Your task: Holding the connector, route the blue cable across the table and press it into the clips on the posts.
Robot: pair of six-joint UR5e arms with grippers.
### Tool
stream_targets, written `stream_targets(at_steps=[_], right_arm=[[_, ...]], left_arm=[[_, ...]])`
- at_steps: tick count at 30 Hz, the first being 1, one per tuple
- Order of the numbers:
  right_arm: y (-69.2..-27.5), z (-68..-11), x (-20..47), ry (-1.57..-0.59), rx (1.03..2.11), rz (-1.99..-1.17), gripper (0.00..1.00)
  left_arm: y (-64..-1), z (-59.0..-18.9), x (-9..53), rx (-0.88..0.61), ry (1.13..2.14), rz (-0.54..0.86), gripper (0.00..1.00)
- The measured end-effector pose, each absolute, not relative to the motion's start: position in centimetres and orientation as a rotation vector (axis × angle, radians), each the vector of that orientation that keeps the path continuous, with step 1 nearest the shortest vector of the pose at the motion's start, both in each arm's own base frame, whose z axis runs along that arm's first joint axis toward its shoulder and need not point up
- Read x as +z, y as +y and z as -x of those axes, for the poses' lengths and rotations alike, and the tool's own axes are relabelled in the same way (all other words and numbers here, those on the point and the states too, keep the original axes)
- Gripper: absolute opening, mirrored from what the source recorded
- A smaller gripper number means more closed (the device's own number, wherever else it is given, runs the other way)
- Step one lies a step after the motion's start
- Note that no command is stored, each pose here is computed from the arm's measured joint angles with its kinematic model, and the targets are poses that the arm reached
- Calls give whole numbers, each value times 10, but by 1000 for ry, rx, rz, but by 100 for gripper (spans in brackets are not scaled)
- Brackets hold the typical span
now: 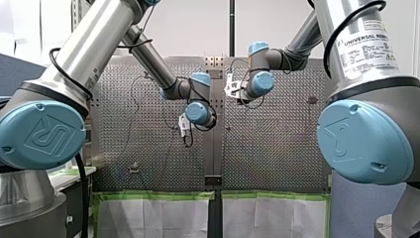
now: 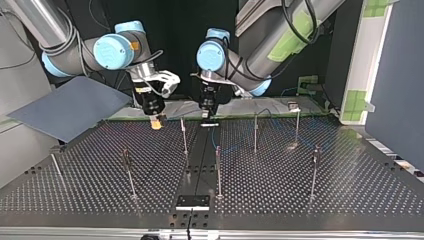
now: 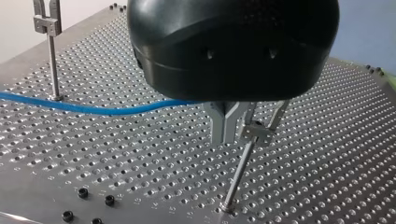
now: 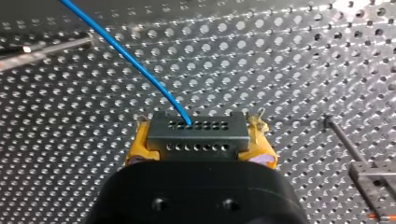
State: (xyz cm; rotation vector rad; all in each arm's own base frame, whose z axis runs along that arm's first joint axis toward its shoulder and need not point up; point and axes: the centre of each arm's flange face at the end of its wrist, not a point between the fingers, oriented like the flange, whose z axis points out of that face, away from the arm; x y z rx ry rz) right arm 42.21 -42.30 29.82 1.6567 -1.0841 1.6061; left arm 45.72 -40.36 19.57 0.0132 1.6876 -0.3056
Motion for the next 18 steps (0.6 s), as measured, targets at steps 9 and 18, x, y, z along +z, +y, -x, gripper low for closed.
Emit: stream_targets(at_steps=[9,18], right_arm=[[-407,-416,268,-1105,1598,-1675,0],[-410,-411,235,-1145,1551,-1706,0]], left_arm=[[-398,-466,195,-343,1664,-13,0],[-404,-477,176,-378,1670,-38,0]])
